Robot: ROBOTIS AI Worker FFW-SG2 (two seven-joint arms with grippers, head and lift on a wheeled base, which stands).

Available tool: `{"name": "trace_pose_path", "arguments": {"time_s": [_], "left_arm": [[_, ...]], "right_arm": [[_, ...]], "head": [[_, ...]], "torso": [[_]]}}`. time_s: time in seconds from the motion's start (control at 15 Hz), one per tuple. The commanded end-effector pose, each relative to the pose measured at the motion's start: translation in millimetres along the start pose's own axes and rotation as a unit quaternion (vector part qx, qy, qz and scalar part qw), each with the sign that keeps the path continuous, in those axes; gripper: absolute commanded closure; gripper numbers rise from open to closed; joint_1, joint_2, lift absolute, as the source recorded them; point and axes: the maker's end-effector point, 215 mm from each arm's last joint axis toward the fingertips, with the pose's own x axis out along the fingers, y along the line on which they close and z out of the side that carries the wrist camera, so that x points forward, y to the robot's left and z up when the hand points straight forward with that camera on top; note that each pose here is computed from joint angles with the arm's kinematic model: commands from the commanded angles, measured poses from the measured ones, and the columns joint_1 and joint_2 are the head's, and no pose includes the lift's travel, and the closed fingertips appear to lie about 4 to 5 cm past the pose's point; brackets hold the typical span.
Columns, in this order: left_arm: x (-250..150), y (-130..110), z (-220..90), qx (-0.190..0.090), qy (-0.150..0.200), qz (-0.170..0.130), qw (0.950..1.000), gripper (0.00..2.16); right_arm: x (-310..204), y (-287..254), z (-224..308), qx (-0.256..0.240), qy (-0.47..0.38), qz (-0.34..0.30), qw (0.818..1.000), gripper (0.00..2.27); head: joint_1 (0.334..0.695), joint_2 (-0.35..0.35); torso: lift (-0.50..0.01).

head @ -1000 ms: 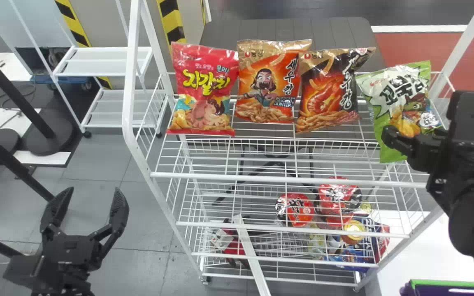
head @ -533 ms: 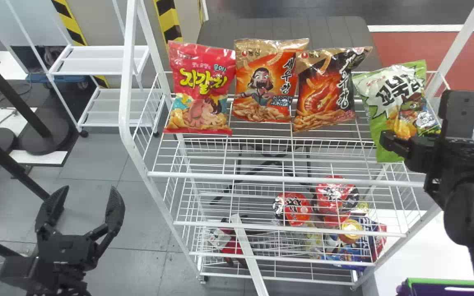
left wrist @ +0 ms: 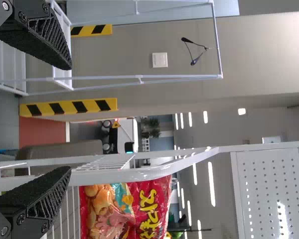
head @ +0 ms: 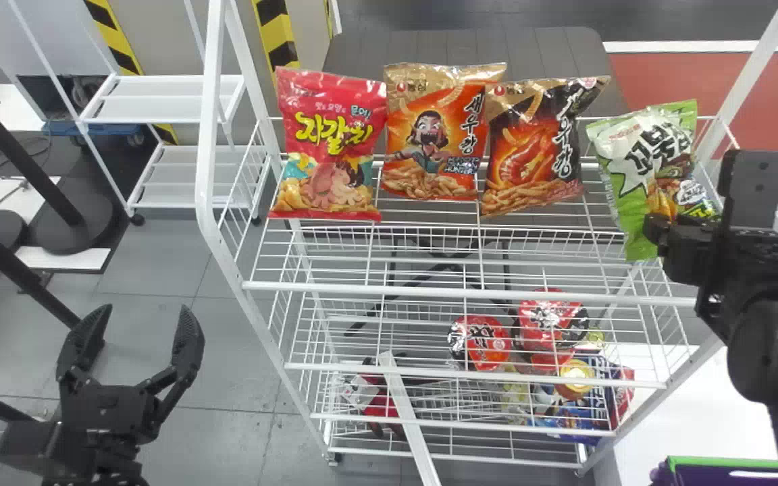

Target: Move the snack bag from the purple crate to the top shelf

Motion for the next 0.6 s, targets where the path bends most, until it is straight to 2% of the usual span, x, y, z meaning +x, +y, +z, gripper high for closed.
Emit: {"name": "trace_pose_path", "arguments": {"time_s": [0.0, 0.07, 0.33, 0.53], "left_arm": [[0, 1, 0, 0.001, 0.000, 0.000, 1.0000, 0.10], [0, 1, 0, 0.001, 0.000, 0.000, 1.0000, 0.10], [0, 1, 0, 0.001, 0.000, 0.000, 1.0000, 0.10], [0, 1, 0, 0.001, 0.001, 0.000, 1.0000, 0.10]], "right_arm": [[-1, 4, -4, 0.000, 0.005, 0.003, 1.000, 1.75], [-1, 6, -5, 0.000, 0.006, 0.005, 1.000, 1.95], [-5, 8, -2, -0.001, -0.007, 0.007, 1.000, 2.01], [-16, 11, 25, -0.001, -0.062, 0.010, 0.998, 2.01]], "head": [[0.695, 0.073], [0.695, 0.074], [0.695, 0.080], [0.695, 0.083]], "torso": [[0.009], [0.009], [0.009], [0.009]]}}
